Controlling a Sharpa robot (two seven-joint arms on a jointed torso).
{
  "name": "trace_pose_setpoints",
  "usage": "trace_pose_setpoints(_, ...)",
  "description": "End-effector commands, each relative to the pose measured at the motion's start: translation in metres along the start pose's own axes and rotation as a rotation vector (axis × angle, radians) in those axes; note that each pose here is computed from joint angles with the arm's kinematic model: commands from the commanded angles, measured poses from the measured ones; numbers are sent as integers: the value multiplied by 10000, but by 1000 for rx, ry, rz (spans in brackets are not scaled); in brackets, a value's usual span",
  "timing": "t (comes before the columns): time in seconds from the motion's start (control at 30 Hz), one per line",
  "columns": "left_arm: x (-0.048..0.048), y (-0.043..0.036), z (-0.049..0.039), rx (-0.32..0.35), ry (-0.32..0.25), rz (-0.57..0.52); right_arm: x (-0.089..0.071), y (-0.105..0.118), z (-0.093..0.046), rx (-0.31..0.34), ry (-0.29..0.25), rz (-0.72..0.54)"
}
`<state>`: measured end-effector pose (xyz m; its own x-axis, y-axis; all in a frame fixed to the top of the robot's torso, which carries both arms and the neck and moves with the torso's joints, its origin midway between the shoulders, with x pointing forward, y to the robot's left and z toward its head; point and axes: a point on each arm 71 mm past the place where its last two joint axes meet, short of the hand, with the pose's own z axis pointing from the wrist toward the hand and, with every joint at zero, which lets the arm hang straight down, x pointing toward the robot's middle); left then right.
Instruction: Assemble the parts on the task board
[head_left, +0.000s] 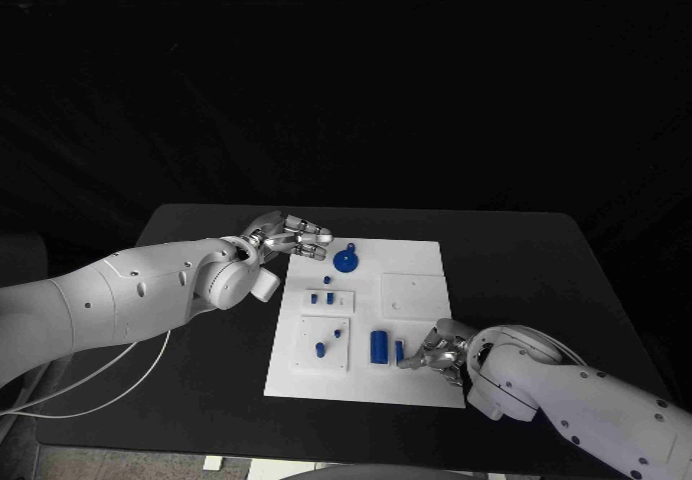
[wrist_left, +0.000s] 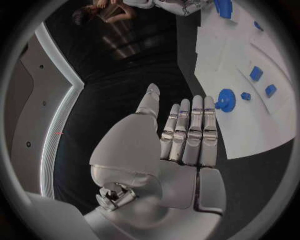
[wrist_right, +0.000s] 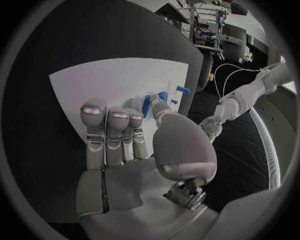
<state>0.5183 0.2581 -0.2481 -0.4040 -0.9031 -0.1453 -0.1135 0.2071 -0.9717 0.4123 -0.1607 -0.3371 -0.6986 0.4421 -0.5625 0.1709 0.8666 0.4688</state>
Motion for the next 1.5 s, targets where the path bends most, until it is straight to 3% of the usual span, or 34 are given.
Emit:
trace_pose_setpoints(0.03,22,-10,3,5,17,-3,31,-25,11,6,16,-23)
trace_pose_setpoints(0.77,32,-10,7,3,22,-4,25,25,42,21,-50,-4)
trace_pose_setpoints(1.5,27,-5,5,-1,23,-3,69,-19,138,49,-38,-8)
